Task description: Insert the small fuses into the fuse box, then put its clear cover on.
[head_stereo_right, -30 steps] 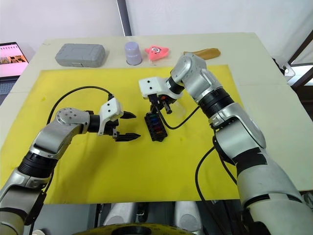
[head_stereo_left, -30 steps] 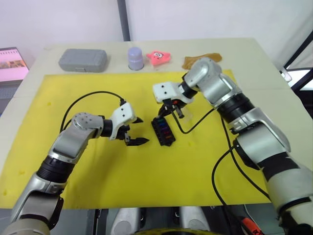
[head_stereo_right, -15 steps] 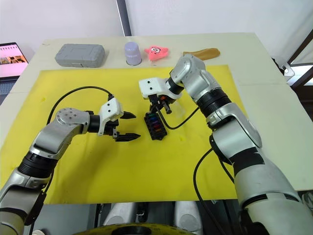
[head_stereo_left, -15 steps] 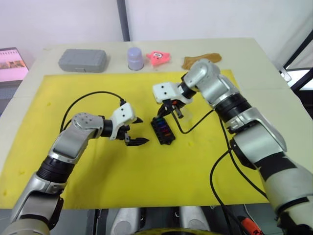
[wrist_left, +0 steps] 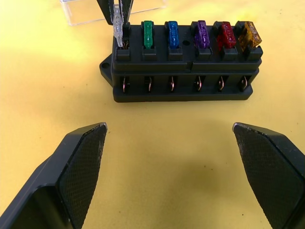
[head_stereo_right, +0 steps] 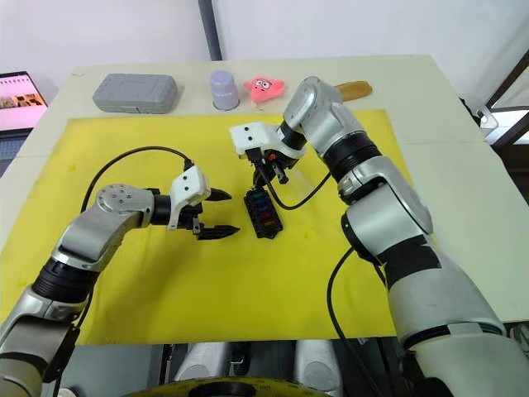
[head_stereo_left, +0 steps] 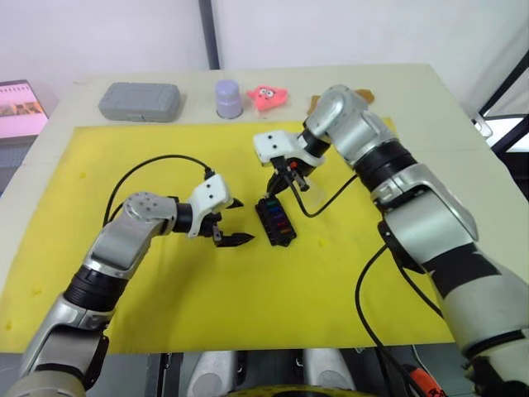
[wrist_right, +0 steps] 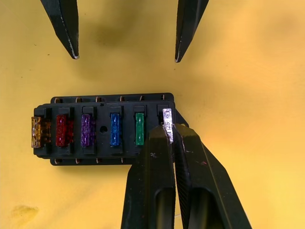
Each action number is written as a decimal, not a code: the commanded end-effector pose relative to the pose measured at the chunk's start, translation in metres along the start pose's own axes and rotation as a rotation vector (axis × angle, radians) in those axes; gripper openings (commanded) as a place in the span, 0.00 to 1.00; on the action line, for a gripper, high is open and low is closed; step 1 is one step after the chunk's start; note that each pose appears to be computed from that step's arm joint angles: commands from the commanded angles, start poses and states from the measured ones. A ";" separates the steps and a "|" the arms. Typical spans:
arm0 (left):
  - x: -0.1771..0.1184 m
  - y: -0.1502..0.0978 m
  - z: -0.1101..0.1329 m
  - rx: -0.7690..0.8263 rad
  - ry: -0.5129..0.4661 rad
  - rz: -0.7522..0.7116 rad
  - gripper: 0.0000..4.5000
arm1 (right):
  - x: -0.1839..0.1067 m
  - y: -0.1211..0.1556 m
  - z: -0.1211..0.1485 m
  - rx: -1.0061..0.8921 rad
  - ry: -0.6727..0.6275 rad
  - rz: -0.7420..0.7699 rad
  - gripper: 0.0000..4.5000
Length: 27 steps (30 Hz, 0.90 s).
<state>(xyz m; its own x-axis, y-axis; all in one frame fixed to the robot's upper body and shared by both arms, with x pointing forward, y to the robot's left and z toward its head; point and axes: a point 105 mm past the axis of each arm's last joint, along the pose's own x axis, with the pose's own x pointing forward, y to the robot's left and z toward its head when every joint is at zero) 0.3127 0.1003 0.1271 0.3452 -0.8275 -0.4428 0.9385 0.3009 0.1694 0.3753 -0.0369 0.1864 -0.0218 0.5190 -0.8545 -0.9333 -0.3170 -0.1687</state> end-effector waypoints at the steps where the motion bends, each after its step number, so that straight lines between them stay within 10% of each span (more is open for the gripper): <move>1: -0.002 -0.002 0.007 0.024 -0.021 0.009 0.99 | -0.005 -0.004 0.011 -0.048 0.014 -0.006 0.00; 27: -0.001 0.000 0.007 0.030 -0.024 0.021 0.99 | 0.003 -0.003 -0.002 -0.060 0.053 -0.005 0.00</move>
<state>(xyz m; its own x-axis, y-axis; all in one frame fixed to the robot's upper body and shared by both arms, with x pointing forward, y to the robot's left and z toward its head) 0.3109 0.0995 0.1225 0.3501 -0.8272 -0.4396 0.9367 0.3115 0.1599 0.3788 -0.0378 0.1772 -0.0030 0.4798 -0.8774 -0.9154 -0.3545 -0.1908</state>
